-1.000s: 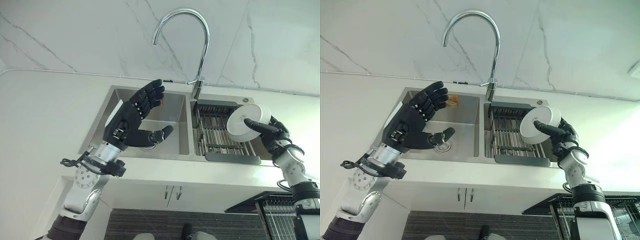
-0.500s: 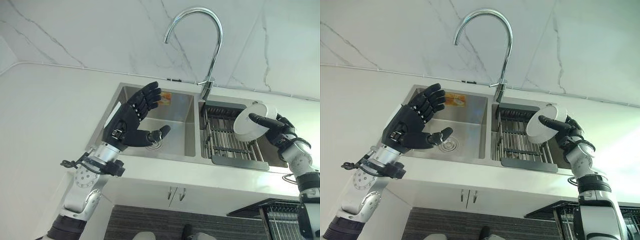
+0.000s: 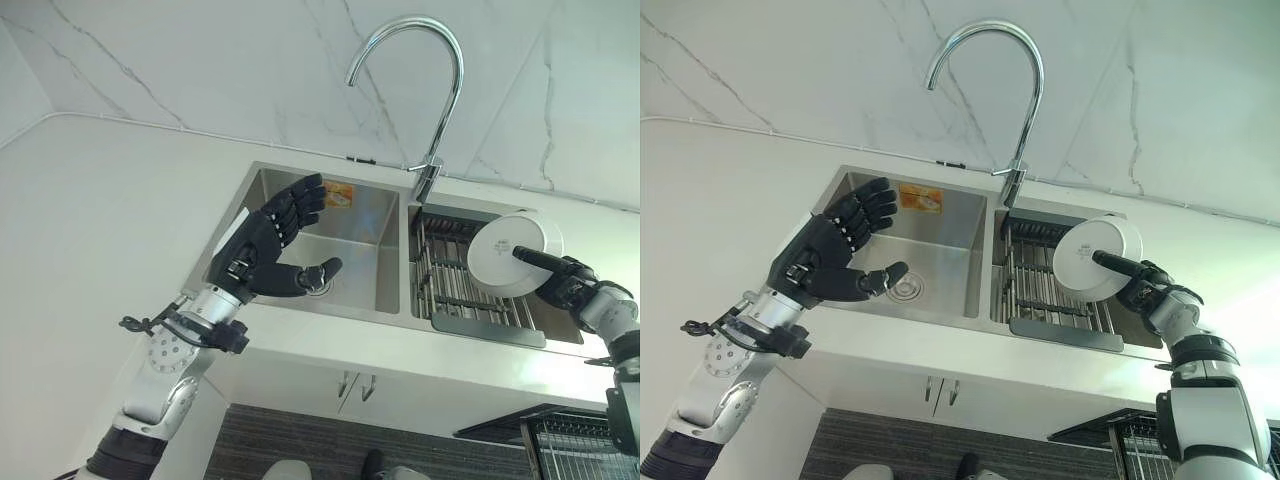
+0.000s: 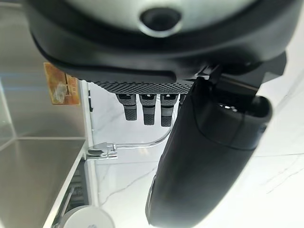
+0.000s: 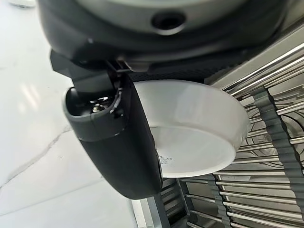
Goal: Place the dishes in the dishwasher.
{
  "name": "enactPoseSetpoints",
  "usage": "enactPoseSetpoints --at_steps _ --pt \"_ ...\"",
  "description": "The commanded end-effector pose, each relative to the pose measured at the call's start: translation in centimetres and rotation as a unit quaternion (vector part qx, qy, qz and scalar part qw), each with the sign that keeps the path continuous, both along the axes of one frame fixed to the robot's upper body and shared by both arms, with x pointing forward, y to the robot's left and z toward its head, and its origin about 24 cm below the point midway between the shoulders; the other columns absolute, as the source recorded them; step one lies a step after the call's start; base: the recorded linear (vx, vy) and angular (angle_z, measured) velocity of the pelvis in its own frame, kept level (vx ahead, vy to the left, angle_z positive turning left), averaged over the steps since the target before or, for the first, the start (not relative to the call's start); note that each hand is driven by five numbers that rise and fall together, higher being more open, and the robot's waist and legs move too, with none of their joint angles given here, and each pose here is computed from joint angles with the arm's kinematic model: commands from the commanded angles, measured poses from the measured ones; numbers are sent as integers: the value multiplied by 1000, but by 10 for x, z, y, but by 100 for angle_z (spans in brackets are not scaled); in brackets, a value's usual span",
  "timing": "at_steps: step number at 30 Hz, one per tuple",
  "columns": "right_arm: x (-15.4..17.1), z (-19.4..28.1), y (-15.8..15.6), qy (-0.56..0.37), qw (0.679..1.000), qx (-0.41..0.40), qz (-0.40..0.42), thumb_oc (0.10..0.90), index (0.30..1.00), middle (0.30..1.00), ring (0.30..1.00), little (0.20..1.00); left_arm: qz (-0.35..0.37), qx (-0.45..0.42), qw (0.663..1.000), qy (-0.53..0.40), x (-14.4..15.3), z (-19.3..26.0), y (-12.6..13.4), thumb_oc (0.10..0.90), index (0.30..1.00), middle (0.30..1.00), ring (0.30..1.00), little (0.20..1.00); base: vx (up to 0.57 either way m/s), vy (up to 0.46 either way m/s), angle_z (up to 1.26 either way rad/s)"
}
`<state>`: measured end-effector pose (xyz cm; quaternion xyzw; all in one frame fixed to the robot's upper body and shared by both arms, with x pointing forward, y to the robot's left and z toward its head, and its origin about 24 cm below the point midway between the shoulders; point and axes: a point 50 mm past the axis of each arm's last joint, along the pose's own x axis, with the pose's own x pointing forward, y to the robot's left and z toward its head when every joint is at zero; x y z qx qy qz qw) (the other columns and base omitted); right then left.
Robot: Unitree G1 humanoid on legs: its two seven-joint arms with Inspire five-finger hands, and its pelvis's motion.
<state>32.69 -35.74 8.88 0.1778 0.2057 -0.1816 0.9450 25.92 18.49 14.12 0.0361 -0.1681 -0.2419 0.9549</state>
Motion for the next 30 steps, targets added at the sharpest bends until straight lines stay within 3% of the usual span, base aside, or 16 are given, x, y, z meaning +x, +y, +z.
enactPoseSetpoints --at_steps 1,12,20,25,30 --pt "18 58 -9 -92 994 -48 -23 400 300 300 300 300 -48 -34 992 -107 -4 46 -17 800 900 900 900 900 -50 62 2" --pt "24 97 -5 -223 971 -68 -46 400 300 300 300 300 -46 -58 990 -120 -7 47 -15 800 900 900 900 900 -60 79 3" --pt "11 142 15 -377 922 -79 -36 400 300 300 300 300 -43 -80 985 -145 -18 46 -3 800 900 900 900 900 -121 141 -10" --pt "-15 134 40 -444 893 -51 -51 400 300 300 300 300 -71 -82 981 -162 -24 48 -9 800 900 900 900 900 -103 162 -19" --pt "-40 125 77 -504 864 -7 -16 400 300 300 300 300 -110 -47 974 -192 -33 52 -25 800 900 900 900 900 -135 77 -55"
